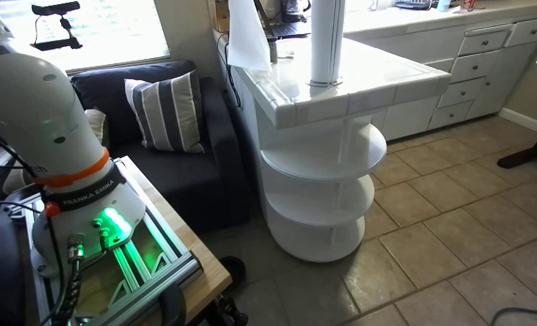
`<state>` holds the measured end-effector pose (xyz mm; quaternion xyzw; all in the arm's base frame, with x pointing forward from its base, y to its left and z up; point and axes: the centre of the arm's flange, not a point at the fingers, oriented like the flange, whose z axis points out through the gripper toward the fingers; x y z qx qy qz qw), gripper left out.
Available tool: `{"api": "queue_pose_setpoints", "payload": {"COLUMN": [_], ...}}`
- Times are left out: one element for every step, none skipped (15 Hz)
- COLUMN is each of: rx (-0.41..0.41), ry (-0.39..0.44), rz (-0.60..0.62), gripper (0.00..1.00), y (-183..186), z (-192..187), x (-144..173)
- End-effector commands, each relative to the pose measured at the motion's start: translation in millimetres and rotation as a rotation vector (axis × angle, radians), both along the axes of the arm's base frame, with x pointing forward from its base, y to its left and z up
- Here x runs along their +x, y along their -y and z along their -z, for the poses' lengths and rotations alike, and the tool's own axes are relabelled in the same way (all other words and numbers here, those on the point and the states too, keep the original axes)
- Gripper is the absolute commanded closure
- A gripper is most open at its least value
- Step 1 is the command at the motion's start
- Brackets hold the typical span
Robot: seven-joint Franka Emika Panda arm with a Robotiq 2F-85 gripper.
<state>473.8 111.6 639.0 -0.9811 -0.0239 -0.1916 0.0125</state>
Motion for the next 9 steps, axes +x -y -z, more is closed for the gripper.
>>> {"api": "queue_pose_setpoints", "payload": {"rx": [0.096, 0.12, 0.142, 0.166, 0.175, 0.191, 0.191, 0.184, 0.191], "ry": [0.148, 0.194, 0.24, 0.289, 0.337, 0.382, 0.378, 0.355, 0.362], "rz": [0.105, 0.135, 0.166, 0.195, 0.237, 0.277, 0.326, 0.249, 0.278], "gripper": [1.0, 1.0, 1.0, 1.0, 1.0, 1.0, 1.0, 0.99, 0.99], "y": [18, 21, 24, 26, 28, 31, 36, 35, 39], "z": [-31, -38, -43, -47, -48, -47, -44, -56, -53], "x": [1, 4, 6, 11, 19, 24, 27, 18, 22]}}
